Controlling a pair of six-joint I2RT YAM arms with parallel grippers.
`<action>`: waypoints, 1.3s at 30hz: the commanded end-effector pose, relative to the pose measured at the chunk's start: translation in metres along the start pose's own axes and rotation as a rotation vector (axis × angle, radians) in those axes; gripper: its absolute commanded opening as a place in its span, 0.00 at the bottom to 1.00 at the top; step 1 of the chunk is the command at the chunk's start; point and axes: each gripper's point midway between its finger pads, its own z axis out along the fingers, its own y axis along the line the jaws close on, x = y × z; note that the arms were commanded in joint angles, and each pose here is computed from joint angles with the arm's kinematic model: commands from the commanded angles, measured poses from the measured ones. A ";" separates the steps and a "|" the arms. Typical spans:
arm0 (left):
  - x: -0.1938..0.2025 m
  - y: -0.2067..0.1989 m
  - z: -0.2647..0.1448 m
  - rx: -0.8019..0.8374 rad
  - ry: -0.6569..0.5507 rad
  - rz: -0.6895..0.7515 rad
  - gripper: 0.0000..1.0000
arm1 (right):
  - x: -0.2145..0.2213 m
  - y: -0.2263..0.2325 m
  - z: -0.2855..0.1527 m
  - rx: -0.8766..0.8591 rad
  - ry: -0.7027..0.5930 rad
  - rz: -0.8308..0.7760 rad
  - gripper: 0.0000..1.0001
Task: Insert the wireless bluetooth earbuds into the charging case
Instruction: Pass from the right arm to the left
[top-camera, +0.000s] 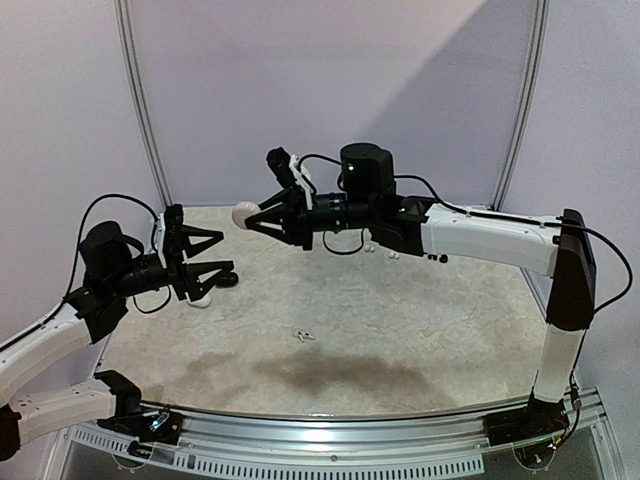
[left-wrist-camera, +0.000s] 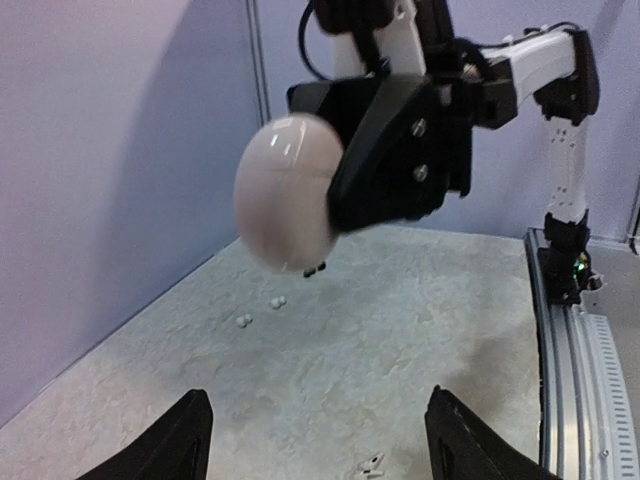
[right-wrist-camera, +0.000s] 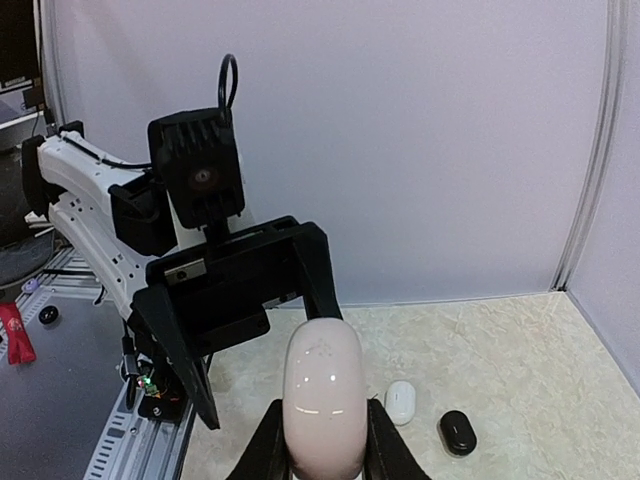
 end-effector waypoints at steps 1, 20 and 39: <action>-0.017 -0.026 -0.004 0.125 -0.107 -0.005 0.71 | 0.021 0.014 0.017 -0.072 0.045 -0.050 0.00; -0.010 -0.028 0.001 0.151 -0.089 -0.013 0.32 | 0.041 0.031 0.027 -0.155 0.144 -0.111 0.00; -0.012 -0.033 0.000 0.171 -0.098 0.036 0.00 | 0.043 0.026 0.030 -0.127 0.147 -0.113 0.09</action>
